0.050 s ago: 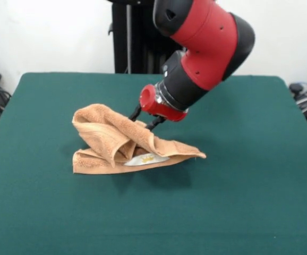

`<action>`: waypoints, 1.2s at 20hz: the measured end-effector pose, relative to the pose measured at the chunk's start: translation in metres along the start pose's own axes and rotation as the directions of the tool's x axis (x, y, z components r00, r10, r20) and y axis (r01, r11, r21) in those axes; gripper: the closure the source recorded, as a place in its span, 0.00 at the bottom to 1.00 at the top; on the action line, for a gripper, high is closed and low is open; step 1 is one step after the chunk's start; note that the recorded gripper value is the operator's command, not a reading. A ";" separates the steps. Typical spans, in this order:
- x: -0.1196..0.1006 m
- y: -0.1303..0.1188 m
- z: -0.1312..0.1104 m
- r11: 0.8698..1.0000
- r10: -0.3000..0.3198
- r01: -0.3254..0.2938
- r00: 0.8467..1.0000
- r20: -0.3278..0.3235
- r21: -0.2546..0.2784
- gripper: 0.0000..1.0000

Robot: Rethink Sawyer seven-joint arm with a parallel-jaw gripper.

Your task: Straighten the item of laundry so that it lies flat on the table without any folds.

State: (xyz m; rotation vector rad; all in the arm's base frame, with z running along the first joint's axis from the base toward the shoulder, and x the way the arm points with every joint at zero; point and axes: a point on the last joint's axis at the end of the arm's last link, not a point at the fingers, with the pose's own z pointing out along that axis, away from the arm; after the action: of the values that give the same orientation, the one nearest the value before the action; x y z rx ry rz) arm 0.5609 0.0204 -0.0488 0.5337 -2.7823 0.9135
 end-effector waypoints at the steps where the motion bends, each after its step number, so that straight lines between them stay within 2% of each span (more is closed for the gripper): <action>1: -0.001 -0.002 0.001 1.000 0.002 -0.002 1.000 0.001 0.000 0.00; 24: -0.014 -0.025 0.008 0.999 0.037 -0.037 0.999 -0.016 -0.006 0.00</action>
State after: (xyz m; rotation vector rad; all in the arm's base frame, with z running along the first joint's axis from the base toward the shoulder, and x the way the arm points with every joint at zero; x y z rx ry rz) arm 0.5827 0.0010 -0.0450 0.4736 -2.7890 0.9126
